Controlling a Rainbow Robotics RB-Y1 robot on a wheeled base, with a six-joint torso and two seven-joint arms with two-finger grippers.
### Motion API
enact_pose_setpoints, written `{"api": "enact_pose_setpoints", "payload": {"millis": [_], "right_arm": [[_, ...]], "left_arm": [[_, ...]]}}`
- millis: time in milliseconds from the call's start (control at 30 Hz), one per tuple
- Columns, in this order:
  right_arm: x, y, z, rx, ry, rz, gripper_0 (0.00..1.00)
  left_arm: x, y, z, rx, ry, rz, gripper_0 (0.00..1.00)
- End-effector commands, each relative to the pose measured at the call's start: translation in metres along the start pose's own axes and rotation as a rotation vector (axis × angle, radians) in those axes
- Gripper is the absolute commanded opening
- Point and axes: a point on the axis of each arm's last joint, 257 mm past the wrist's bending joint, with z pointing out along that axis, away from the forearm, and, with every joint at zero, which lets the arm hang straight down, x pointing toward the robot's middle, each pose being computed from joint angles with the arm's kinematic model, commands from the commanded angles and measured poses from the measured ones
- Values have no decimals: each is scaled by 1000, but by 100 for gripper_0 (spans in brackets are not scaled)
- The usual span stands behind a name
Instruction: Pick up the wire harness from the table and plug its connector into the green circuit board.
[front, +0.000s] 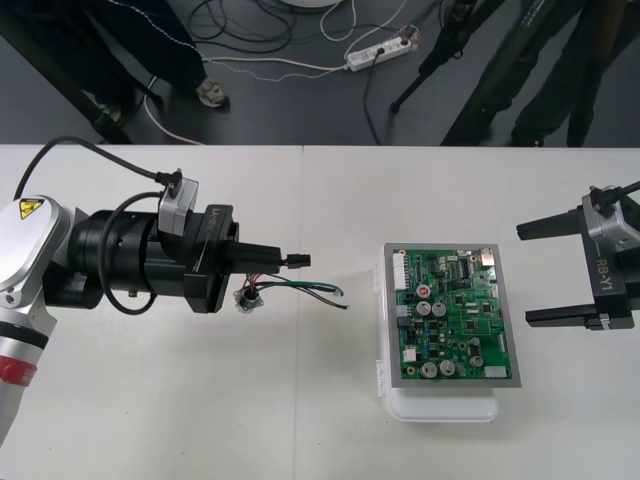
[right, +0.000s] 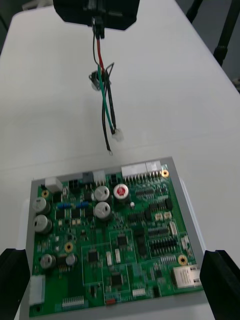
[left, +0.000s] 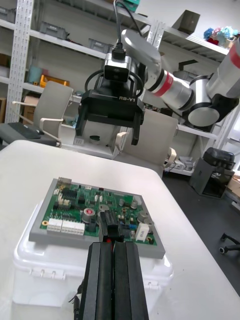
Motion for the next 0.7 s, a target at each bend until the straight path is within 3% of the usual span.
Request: {"api": "enact_pose_setpoints", "payload": {"millis": [33,300,700], "right_arm": [[26,8,-9,-31,166,-42,100],[61,8,-10,-12,406,-166,100],[110,5,-15,9,595,-183,100]], "left_arm": [[17,-9,-13,26,56,22,0],[41,-14,-9,43,77,-23,0],[61,-21,-4,65,111,-32,0]]}}
